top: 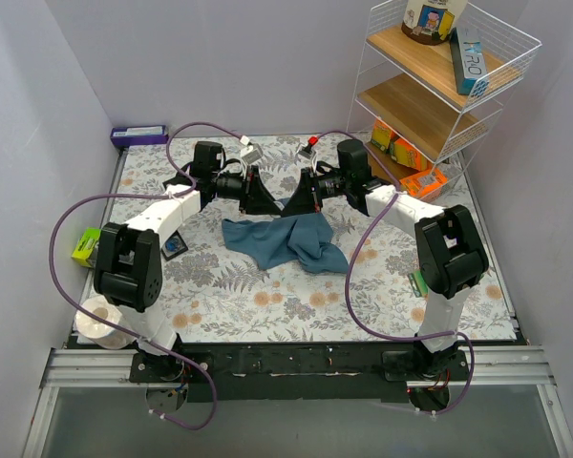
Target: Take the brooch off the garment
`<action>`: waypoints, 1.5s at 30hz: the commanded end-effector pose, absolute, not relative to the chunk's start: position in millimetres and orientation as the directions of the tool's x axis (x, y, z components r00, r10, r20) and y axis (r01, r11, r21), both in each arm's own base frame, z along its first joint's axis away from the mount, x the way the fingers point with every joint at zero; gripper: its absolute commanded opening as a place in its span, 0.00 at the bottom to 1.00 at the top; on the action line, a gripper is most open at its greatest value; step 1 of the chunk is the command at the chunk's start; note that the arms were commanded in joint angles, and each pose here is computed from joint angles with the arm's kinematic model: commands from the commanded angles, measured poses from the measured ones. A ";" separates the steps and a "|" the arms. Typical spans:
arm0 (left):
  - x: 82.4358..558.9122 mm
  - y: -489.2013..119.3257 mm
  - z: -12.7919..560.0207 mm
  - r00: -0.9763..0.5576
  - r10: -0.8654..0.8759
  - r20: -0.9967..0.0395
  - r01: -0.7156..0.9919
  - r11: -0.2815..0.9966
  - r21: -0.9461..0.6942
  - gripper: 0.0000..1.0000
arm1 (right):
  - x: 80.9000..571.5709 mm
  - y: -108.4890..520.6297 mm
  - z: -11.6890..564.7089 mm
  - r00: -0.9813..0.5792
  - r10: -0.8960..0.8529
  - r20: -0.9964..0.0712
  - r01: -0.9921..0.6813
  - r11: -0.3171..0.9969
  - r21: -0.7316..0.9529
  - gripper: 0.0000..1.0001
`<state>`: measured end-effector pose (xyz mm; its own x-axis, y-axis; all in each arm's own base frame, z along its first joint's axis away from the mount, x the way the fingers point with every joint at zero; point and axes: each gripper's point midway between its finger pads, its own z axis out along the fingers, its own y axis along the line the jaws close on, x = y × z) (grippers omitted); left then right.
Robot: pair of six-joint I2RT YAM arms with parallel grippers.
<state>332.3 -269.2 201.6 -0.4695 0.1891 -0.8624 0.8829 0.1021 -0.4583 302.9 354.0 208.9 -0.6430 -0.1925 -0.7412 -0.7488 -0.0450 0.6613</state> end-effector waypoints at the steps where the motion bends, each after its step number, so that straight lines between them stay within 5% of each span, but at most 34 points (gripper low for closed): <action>1: 304.2 -279.9 194.1 -0.514 0.209 -0.832 0.841 -0.069 -0.537 0.00 | 272.5 371.2 290.5 -0.403 -0.143 -0.904 -0.861 -0.275 0.427 0.01; 7: 300.4 -277.2 187.4 -0.476 0.227 -0.850 0.858 -0.094 -0.505 0.00 | 269.9 368.8 293.2 -0.385 -0.143 -0.912 -0.866 -0.284 0.411 0.01; 21: 318.8 -252.5 175.2 -0.461 0.311 -0.831 0.885 0.094 -0.456 0.00 | 257.0 367.6 305.2 -0.286 -0.144 -0.947 -0.896 -0.310 0.318 0.01; 25: 333.3 -250.8 180.6 -0.477 0.279 -0.834 0.876 0.223 -0.427 0.13 | 255.6 369.2 302.8 -0.302 -0.153 -0.941 -0.894 -0.298 0.335 0.01; 31: 346.8 -243.3 190.9 -0.427 0.254 -0.868 0.877 0.350 -0.329 0.20 | 258.0 370.2 300.5 -0.325 -0.152 -0.934 -0.890 -0.285 0.356 0.01; 45: 303.9 -244.0 190.1 -0.380 0.295 -0.877 0.924 0.164 -0.345 0.39 | 259.7 371.0 299.3 -0.326 -0.152 -0.933 -0.891 -0.281 0.357 0.01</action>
<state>316.1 -247.9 207.3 -0.3763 0.2489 -0.8924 0.9241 0.1704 -0.3421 279.4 368.6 220.3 -0.5222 -0.2518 -0.8148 -0.8204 -0.1126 0.5606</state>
